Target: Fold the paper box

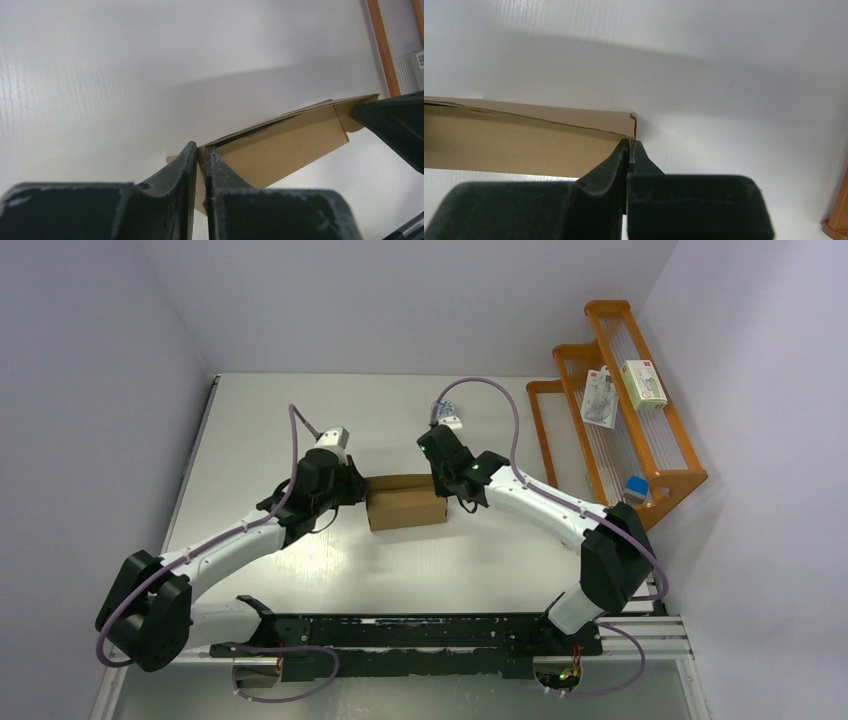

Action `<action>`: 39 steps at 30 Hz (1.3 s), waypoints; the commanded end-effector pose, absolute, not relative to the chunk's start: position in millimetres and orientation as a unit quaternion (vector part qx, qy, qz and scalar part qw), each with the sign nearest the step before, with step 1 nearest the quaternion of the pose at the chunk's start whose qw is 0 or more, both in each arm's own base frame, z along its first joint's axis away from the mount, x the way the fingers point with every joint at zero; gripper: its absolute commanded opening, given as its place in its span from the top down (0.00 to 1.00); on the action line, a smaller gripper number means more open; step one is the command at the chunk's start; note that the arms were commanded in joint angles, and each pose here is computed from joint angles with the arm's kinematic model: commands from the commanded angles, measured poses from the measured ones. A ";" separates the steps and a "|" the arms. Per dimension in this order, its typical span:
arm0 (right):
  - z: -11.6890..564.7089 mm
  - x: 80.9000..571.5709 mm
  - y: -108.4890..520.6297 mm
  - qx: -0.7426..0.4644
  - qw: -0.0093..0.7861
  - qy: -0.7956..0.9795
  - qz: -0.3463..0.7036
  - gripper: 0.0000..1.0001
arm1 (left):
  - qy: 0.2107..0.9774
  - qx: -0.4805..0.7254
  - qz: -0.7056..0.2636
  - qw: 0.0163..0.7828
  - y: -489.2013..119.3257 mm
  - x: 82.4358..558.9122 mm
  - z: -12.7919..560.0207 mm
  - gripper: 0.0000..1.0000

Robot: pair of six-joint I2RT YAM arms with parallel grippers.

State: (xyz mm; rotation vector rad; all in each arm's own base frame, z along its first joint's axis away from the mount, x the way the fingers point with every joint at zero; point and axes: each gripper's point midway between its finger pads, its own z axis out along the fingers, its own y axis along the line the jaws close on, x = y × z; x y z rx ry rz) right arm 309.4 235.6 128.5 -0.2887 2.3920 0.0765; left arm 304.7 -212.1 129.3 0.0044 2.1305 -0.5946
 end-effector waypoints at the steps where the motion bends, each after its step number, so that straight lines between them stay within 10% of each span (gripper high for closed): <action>1: 141.6 303.0 269.9 -0.132 0.379 0.911 0.091 1.00 | 0.862 0.013 -0.295 0.411 -243.4 289.5 130.4 0.86; 39: 138.6 277.5 281.9 -0.112 0.417 0.894 0.118 1.00 | 0.873 -0.020 -0.221 0.434 -218.1 277.2 110.5 0.83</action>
